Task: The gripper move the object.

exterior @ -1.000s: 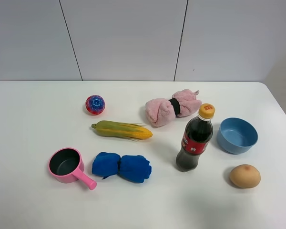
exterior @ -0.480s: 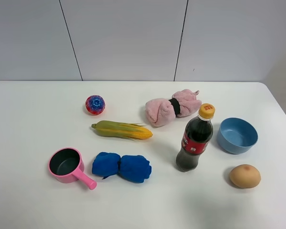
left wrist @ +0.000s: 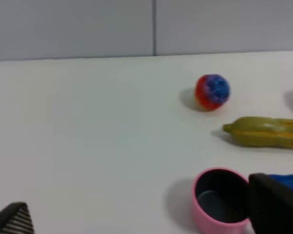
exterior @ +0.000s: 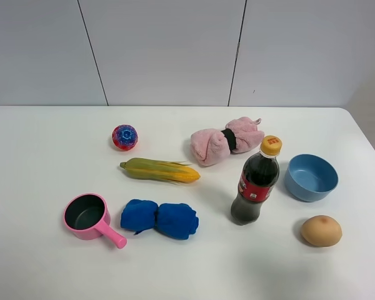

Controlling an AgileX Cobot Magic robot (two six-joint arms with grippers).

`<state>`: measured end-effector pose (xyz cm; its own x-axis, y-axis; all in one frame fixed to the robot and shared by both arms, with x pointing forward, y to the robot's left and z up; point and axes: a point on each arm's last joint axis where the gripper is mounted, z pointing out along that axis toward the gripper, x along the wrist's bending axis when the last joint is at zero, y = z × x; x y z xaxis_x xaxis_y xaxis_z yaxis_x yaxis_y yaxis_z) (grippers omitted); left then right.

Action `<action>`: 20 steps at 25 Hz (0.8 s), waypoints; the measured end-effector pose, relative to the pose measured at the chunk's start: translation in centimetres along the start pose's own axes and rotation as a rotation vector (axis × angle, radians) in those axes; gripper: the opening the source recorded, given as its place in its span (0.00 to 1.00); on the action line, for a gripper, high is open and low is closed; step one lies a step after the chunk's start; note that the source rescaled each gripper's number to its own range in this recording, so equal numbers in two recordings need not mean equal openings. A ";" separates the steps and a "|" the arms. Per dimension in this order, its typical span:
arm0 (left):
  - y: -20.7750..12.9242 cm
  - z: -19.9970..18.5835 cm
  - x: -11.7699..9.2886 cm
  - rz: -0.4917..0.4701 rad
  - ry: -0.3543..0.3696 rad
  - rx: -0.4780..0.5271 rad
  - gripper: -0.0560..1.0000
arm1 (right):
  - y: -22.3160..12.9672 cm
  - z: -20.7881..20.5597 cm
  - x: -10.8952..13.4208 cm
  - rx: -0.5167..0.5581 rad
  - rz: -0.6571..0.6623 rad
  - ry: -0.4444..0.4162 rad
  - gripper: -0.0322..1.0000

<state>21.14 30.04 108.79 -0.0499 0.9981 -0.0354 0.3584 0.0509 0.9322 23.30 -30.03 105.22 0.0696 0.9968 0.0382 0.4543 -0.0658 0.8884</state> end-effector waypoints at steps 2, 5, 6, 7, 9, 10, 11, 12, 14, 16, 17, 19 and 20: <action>-0.1 0.1 0.3 -0.033 0.028 0.004 0.88 | 0.0 0.0 0.0 0.000 0.000 0.000 1.00; -0.8 1.0 0.3 -0.050 0.032 0.040 0.89 | 0.0 0.0 0.0 0.000 0.000 0.000 1.00; -1.2 1.4 0.3 -0.050 0.030 0.059 0.89 | 0.0 0.0 0.0 0.000 0.000 0.000 1.00; -1.6 1.8 0.3 -0.043 0.027 0.078 0.89 | 0.0 0.0 0.0 0.000 0.000 0.000 1.00; -2.1 2.5 0.2 -0.019 0.017 0.098 0.89 | 0.0 0.0 0.0 0.000 0.000 0.000 1.00; -2.1 2.6 0.2 -0.001 0.012 0.091 0.89 | 0.0 0.0 0.0 0.000 0.000 0.000 1.00; -2.0 2.7 0.1 0.011 0.003 0.079 0.89 | 0.0 0.0 0.0 0.000 0.000 0.000 1.00; -1.9 2.7 0.1 0.024 0.002 0.067 0.89 | 0.0 0.0 0.0 0.000 0.000 0.000 1.00; -1.9 2.7 0.0 0.031 -0.009 0.071 0.89 | 0.0 0.0 0.0 0.000 0.000 0.000 1.00; -2.0 2.7 -0.1 0.046 -0.014 0.078 0.89 | 0.0 0.0 0.0 0.000 0.000 0.000 1.00; -2.0 2.7 -0.1 0.049 -0.015 0.078 0.89 | 0.0 0.0 0.0 0.000 0.000 0.000 1.00; -2.2 2.9 -0.1 0.052 -0.015 0.083 0.89 | 0.0 0.0 0.0 0.000 0.000 0.000 1.00; -2.2 3.0 -0.1 0.053 -0.015 0.086 0.89 | 0.0 0.0 0.0 0.000 0.000 0.000 1.00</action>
<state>23.12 29.97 105.63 -0.0149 0.9999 0.0070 0.4385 0.0002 0.8987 23.30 -30.03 105.22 0.0696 0.9968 0.0382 0.4543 -0.0658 0.8884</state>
